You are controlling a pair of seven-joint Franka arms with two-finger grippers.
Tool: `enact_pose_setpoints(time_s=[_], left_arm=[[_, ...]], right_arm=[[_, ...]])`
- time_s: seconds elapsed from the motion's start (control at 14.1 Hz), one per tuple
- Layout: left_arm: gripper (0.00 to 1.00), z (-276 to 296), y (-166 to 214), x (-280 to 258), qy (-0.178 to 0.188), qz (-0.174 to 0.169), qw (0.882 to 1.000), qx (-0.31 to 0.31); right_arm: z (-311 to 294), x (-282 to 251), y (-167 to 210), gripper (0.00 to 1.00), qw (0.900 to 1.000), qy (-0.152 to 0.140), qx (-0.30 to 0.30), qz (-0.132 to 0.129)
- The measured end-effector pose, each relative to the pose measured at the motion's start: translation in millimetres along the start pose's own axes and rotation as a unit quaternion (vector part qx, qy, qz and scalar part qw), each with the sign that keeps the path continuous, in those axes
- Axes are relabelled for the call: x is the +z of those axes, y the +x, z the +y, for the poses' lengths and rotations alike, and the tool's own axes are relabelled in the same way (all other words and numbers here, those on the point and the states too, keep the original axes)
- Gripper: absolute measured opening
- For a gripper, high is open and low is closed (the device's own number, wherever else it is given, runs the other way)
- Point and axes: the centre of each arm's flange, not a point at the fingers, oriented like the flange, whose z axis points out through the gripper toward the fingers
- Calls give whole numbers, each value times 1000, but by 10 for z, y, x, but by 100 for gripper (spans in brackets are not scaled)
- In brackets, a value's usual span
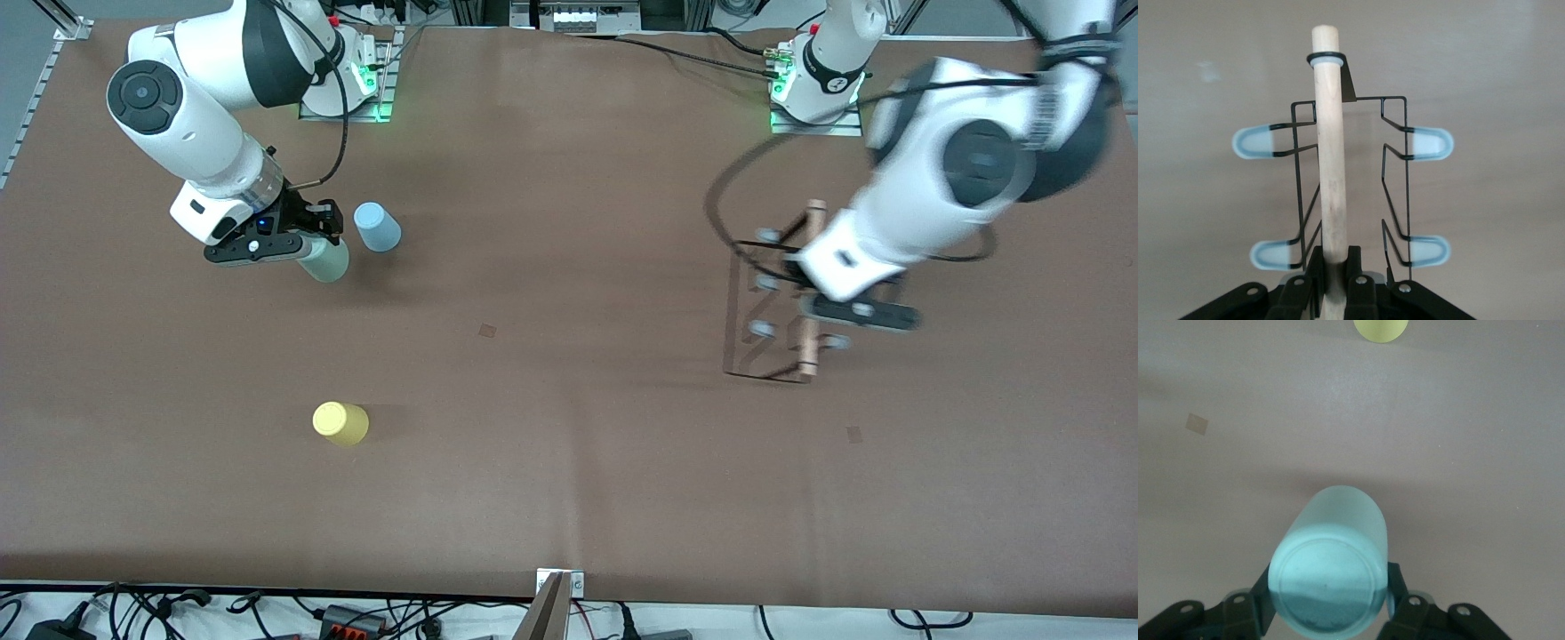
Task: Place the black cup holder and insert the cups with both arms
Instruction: 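Carry the rack to mid-table with the left gripper while the right gripper lifts the cup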
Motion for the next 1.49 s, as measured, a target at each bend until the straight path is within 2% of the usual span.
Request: enact_pose_setpoints(time_s=[0.28,0.71,1.06,1.49], left_arm=[[16,1048,-74,348,-3,0,1000,-24],[16,1697,83,867,-49,49,996,-61],[16,2034,34,1197,-31,74,996,-47],[16,2068,40,1240,-33,78,995,-48]], right_arm=[[-6,20,-21,67,1000,-1,-1,-10],[-5,23,-25,67,1000,-1,-1,-11],[-8,24,-25,67,1000,-1,-1,-11],[-25,25,-27,67,1000,-2,-2,-11]])
